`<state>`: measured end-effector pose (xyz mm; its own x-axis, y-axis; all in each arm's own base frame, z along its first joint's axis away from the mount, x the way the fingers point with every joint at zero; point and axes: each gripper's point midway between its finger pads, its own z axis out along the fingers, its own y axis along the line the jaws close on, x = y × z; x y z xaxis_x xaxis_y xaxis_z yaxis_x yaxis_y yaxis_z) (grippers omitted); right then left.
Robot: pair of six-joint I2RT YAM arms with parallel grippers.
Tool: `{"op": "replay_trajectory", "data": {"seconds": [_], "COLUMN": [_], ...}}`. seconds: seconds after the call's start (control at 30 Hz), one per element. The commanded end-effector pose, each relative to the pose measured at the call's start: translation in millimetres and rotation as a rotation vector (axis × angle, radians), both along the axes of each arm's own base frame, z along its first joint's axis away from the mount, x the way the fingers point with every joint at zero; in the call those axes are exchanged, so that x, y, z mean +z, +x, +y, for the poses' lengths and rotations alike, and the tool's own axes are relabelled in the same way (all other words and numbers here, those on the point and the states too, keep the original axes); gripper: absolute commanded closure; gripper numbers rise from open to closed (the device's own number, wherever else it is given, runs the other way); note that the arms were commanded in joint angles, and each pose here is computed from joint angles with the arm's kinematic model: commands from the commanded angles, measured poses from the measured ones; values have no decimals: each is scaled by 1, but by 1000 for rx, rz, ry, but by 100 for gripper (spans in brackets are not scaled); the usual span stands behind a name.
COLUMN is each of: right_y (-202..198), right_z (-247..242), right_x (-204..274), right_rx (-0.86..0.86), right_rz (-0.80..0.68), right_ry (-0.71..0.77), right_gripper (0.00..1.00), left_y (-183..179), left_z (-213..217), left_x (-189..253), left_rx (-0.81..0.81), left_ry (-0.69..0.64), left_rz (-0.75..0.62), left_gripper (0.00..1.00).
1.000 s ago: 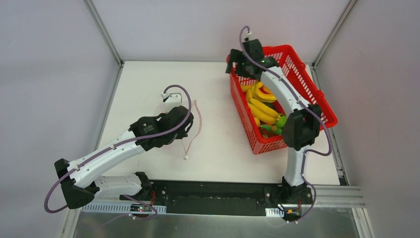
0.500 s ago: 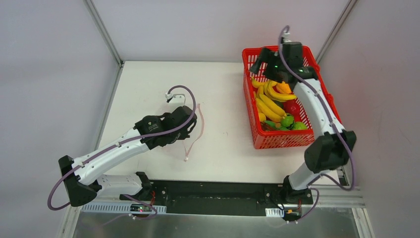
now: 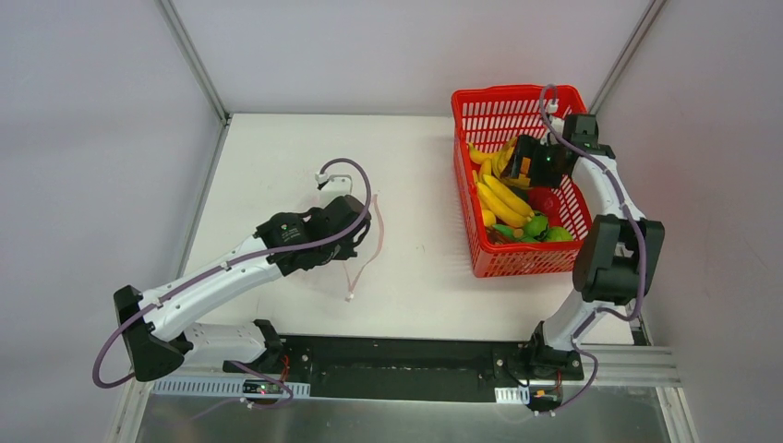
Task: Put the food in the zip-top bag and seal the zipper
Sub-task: Pick up the fake fruit from the bin.
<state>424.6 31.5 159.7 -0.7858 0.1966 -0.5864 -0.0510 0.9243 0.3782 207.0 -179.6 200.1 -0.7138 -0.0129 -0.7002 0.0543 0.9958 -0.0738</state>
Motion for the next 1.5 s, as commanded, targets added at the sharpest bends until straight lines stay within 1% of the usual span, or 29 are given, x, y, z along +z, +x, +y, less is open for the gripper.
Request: {"op": "replay_trajectory", "data": {"seconds": [0.0,0.1,0.17,0.23,0.3,0.43,0.47,0.53,0.6,0.63,0.7,0.73,0.8,0.87,0.93,0.97,1.03,1.17,1.23,1.37,1.4,1.43,1.47], "right_y": [-18,-12,-16,-22,-27,-38,-39,-42,-48,-48,-49,-48,-43,-40,-37,-35,-31,-35,-37,-38,-35,-32,-35], "right_z": [8,3,11,20,30,39,41,42,41,40,36,34,32,34,35,35,35,36,32,14,8,5,9], "right_x": [-23,-43,-54,-61,-63,-50,-45,-38,-37,-38,-41,-42,-39,-30,-19,-13,1,28,38,63,75,84,100], "right_rx": [223,228,278,312,339,350,346,336,331,314,276,259,229,214,204,193,167,156,133,-5,-88,-136,-163], "right_rz": [33,34,58,75,79,78,73,70,90,103,136,146,152,158,152,146,118,42,5,-81,-117,-146,-188], "right_ry": [-67,-111,-110,-126,-107,-59,-51,-42,-40,-45,-52,-56,-58,-40,-27,-25,-22,-19,-41,-99,-92,-86,-37], "right_gripper": [7,6,8,13,18,32,33,28,25,27,34,40,57,70,80,82,84,84,84,84,85,86,86], "left_y": [5,5,4,4,4,2,2,2,1,1,0,0,0,0,0,0,0,0,0,0,1,1,1], "left_z": [-6,-9,-10,-10,-8,-6,-6,-6,-7,-7,-7,-7,-6,-6,-5,-5,-5,-6,-7,-8,-8,-9,-10], "left_x": [13,12,11,11,10,11,11,10,11,10,9,10,10,11,12,12,12,11,11,11,11,12,12], "left_rx": [-20,-27,-26,-27,-20,-15,-15,-16,-15,-15,-14,-13,-12,-12,-8,-7,-7,-6,-9,-7,-6,-6,-5], "left_ry": [-19,-31,-36,-36,-33,-41,-44,-46,-51,-52,-55,-57,-58,-60,-61,-63,-64,-64,-64,-73,-74,-79,-83], "left_rz": [-13,-9,-7,-6,-4,-7,-9,-8,-6,-5,-1,-2,-3,-5,-9,-10,-11,-7,-3,-6,-6,-7,-10], "left_gripper": [100,100,100,100,100,100,100,100,100,100,100,100,100,100,100,100,100,100,100,100,100,100,100]}}
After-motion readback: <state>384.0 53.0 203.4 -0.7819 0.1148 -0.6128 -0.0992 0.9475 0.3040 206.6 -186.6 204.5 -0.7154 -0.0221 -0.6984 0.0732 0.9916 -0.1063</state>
